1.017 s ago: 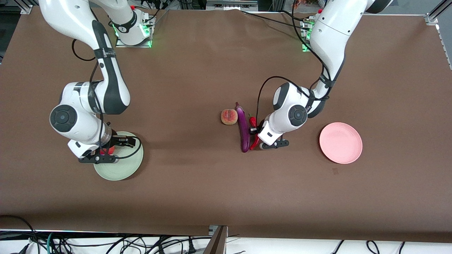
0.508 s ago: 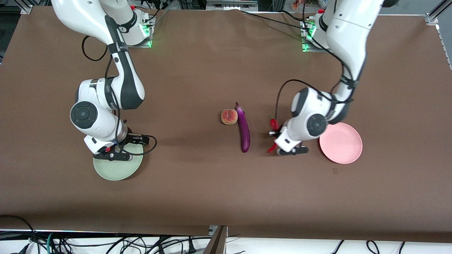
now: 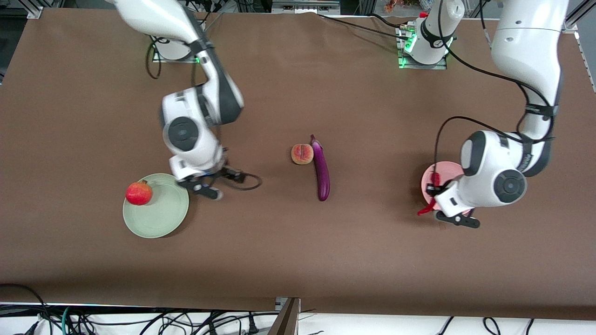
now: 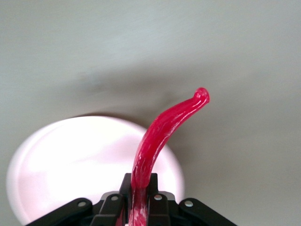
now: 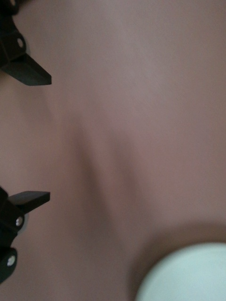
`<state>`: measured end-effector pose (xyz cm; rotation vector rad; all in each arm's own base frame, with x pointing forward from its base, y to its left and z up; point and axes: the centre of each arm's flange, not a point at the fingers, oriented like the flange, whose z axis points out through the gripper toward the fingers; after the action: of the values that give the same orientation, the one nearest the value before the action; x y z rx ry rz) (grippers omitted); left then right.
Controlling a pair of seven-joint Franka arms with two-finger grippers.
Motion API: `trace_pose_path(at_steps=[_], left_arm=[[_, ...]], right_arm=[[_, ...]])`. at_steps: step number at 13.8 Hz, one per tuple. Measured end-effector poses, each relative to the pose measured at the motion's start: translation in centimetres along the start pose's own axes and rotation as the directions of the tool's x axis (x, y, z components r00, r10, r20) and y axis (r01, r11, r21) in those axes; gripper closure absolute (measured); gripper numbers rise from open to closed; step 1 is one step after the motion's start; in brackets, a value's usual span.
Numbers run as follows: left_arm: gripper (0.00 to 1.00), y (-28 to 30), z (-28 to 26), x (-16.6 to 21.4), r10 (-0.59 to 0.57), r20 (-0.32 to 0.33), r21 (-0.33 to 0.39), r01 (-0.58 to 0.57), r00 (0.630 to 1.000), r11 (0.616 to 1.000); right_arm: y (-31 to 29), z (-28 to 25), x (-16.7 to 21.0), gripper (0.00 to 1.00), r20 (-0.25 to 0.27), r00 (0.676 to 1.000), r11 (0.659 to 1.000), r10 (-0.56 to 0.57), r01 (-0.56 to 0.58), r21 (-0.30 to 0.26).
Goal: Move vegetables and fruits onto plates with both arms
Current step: 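Lower the chili onto the pink plate while the right gripper reaches the peach, then grasp the peach with the right gripper while the left gripper opens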
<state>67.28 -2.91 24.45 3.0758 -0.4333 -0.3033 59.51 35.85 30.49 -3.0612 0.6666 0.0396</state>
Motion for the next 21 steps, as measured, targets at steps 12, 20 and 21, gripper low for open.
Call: trace_pose_path(at_steps=[12,20,21], left_arm=[[0.1,-6.0,0.5,-1.7,0.034,0.041,-0.012,-0.034,0.999,0.999],[0.0,3.6,-8.0,-1.0,-0.228,-0.002,-0.372,0.211,0.974,0.904],[0.0,5.2,-8.1,-0.7,-0.247,0.015,-0.379,0.234,0.969,0.895]], right_arm=[[-12.4,8.3,-14.6,0.0,-0.015,0.934,0.929,0.356,-0.352,0.114],[-12.6,9.9,-15.6,0.0,-0.021,0.932,0.927,0.362,-0.358,0.11],[-12.5,10.1,-15.6,0.0,-0.021,0.932,0.928,0.362,-0.359,0.099]])
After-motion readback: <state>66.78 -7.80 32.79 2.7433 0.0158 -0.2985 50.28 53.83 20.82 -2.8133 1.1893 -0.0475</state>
